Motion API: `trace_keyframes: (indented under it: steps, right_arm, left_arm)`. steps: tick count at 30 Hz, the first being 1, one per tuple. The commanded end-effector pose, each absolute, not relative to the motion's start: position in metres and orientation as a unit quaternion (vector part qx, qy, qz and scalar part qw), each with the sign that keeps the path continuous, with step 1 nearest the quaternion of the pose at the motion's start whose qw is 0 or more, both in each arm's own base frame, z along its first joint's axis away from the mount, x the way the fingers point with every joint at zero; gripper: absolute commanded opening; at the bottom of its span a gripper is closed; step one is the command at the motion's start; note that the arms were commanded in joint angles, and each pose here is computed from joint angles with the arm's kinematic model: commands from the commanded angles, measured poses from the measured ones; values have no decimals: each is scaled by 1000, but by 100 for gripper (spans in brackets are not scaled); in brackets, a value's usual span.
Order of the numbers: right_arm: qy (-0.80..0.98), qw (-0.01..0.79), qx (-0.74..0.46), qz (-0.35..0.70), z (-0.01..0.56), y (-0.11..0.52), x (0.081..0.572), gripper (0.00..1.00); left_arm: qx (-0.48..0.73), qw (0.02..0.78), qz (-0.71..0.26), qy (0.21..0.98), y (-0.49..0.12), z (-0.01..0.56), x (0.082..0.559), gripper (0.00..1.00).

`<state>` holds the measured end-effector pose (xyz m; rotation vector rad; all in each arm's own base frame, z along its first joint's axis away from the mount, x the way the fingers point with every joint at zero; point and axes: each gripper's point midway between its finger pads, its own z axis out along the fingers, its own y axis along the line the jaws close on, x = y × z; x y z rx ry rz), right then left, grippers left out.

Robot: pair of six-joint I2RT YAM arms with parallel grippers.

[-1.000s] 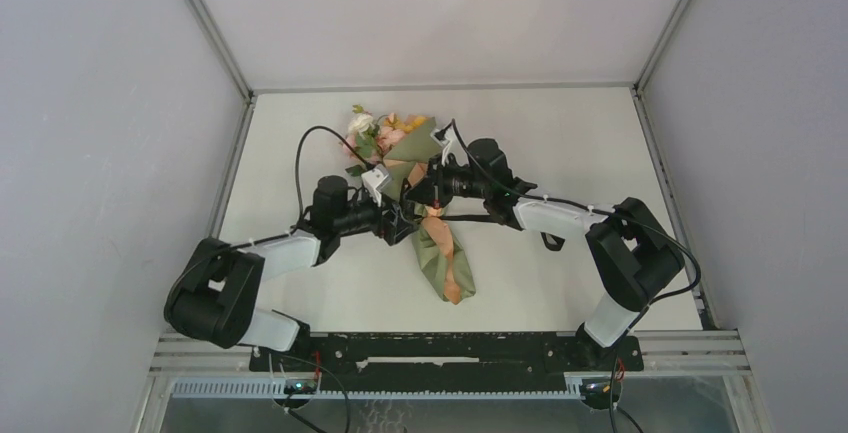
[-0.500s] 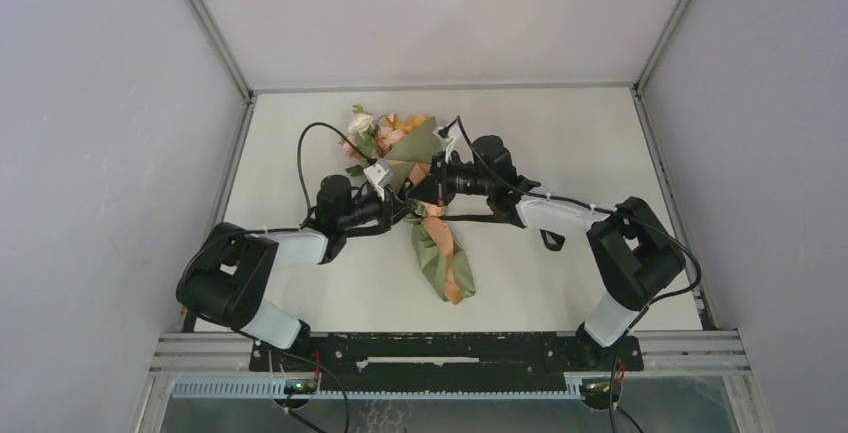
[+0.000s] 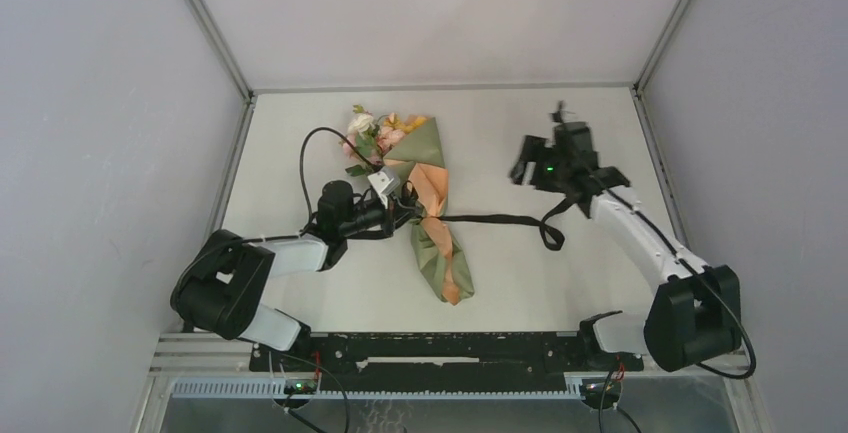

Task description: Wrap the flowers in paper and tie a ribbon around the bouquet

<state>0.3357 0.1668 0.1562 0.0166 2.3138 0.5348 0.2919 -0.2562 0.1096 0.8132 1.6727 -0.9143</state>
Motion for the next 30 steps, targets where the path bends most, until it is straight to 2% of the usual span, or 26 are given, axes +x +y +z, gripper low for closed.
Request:
trace_keyframes:
  steps: [1,3,9,10,12,14,15,16,17,18,21,23,24,27,30]
  right_arm:
    - [959,261,107,34,109,57,290,88]
    - [961,250,105,52,101,58,295,92]
    - [972,174,114,106,55,71,305,92]
    - [972,166,113,119,50,76,305,91]
    - [972,157,112,133,41,82,307,82]
    - [974,146,110,133,32,83,306,69]
    - [974,141,109,136,29,83,305,55]
    - [974,139,109,140,28,83,304,39]
    - [974,141,107,142,31,82,304,17]
    - [973,152,109,134,38,75,306,1]
    - [953,252,139,95,87,32,329,0]
    - [921,348,149,87,144,17,360,0]
    - [900,406,129,93,191,27,384,0]
    - [849,516,13,115,295,119,421,0]
    - [802,554,-98,200,355,237,414,0]
  left_arm:
    - [371,553,-360,654,-257,128,289,0]
    - [374,560,-352,650,-256,131,290,0]
    - [384,570,-333,646,-254,130,290,0]
    - [383,572,-327,648,-252,129,291,0]
    - [385,572,-319,650,-251,125,292,0]
    - [392,571,-320,646,-252,124,290,0]
    - [395,570,-321,645,-253,124,288,0]
    - [396,570,-320,644,-253,124,288,0]
    - [398,571,-319,643,-253,124,288,0]
    - [403,572,-318,640,-254,124,287,0]
    - [419,579,-303,631,-255,123,287,0]
    - [440,581,-296,618,-256,122,282,0]
    - [458,584,-288,605,-256,120,279,0]
    - [493,585,-279,581,-256,116,271,0]
    - [508,585,-267,573,-254,116,270,0]
